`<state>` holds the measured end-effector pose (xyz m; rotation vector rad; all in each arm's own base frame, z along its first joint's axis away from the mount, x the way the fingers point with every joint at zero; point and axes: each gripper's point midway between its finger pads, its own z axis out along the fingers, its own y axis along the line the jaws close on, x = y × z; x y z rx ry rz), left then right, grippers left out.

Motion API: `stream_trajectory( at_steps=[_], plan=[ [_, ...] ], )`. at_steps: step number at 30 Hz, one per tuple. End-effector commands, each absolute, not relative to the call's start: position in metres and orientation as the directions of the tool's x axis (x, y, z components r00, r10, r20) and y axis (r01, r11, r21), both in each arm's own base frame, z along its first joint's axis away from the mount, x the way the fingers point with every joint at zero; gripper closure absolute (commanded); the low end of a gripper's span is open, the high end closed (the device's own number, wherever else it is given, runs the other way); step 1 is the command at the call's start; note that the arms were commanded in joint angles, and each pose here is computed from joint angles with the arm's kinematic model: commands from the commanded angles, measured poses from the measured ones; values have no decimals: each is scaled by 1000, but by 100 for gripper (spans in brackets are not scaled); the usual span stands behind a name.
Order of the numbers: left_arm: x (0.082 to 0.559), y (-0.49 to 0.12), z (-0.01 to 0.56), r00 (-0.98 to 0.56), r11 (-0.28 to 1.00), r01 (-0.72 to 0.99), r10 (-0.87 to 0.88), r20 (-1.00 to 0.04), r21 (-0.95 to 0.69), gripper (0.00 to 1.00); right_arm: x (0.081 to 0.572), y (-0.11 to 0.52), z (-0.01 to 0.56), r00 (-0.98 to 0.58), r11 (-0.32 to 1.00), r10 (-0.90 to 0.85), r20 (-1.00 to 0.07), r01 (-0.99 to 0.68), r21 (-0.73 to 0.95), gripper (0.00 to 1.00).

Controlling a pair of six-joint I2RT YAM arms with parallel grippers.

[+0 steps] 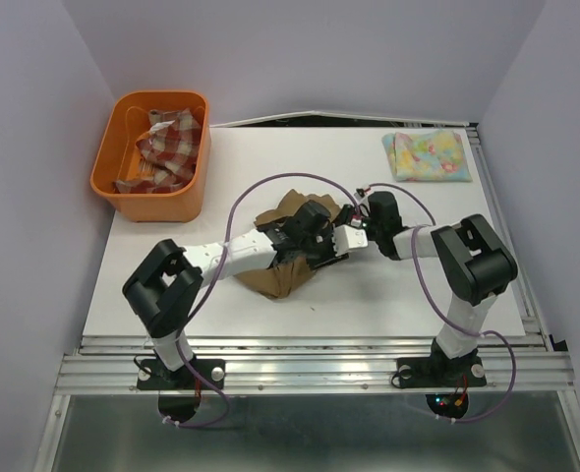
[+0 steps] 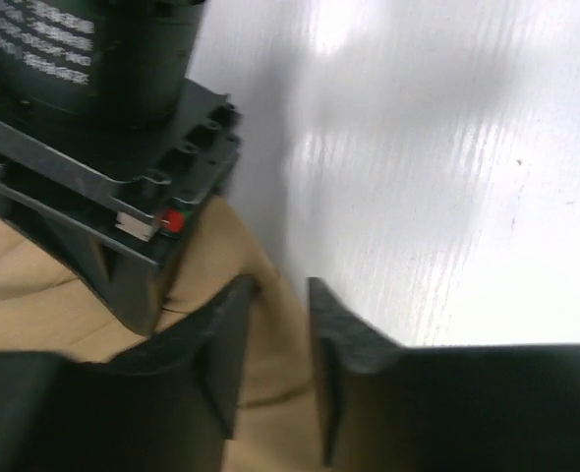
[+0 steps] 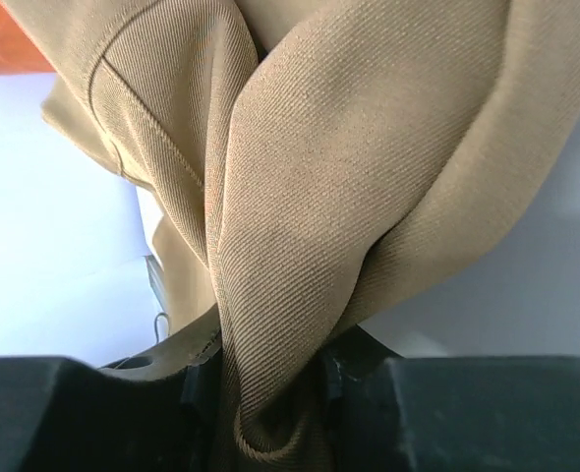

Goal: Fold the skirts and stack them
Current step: Neatly place the folded skirt to the corner

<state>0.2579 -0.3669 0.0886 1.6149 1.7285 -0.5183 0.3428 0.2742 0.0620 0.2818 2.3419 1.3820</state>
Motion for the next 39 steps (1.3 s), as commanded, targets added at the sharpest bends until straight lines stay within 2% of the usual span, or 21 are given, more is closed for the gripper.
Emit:
stream_trajectory(
  at_steps=[1, 2, 3, 4, 5, 6, 11, 16, 21, 27, 39],
  plan=[
    [260, -367, 180, 67, 210, 950, 590, -805, 232, 42, 399, 260, 121, -780, 528, 372, -503, -268, 806, 99],
    [261, -359, 185, 67, 229, 941, 596, -800, 248, 32, 408, 253, 125, -761, 546, 366, -536, -291, 786, 99],
    [259, -349, 202, 78, 248, 931, 582, -810, 268, 24, 428, 240, 138, -702, 586, 344, -623, -358, 727, 99],
    [259, -342, 207, 79, 262, 924, 582, -810, 278, 24, 437, 233, 140, -680, 616, 329, -655, -372, 695, 99],
    [259, -334, 212, 80, 277, 916, 582, -809, 290, 8, 444, 224, 139, -665, 647, 305, -682, -380, 660, 99],
    [260, -320, 218, 76, 305, 902, 586, -807, 306, 1, 460, 216, 149, -595, 692, 252, -763, -440, 572, 99],
    [271, -281, 224, 8, 390, 872, 594, -804, 297, 2, 508, 167, 155, -499, 800, 144, -855, -450, 397, 99],
    [282, -260, 221, -112, 464, 865, 549, -828, 191, 2, 551, 126, 170, -412, 832, 60, -909, -483, 274, 99],
    [287, -253, 215, -161, 489, 862, 511, -844, 132, 1, 594, 88, 201, -315, 857, 35, -948, -479, 191, 99],
    [286, -253, 209, -167, 473, 873, 517, -839, 118, 1, 618, 83, 240, -177, 812, -87, -980, -582, 33, 99],
    [288, -254, 203, -176, 465, 878, 531, -829, 112, 1, 634, 25, 285, -116, 852, -50, -992, -523, 19, 99]
  ],
)
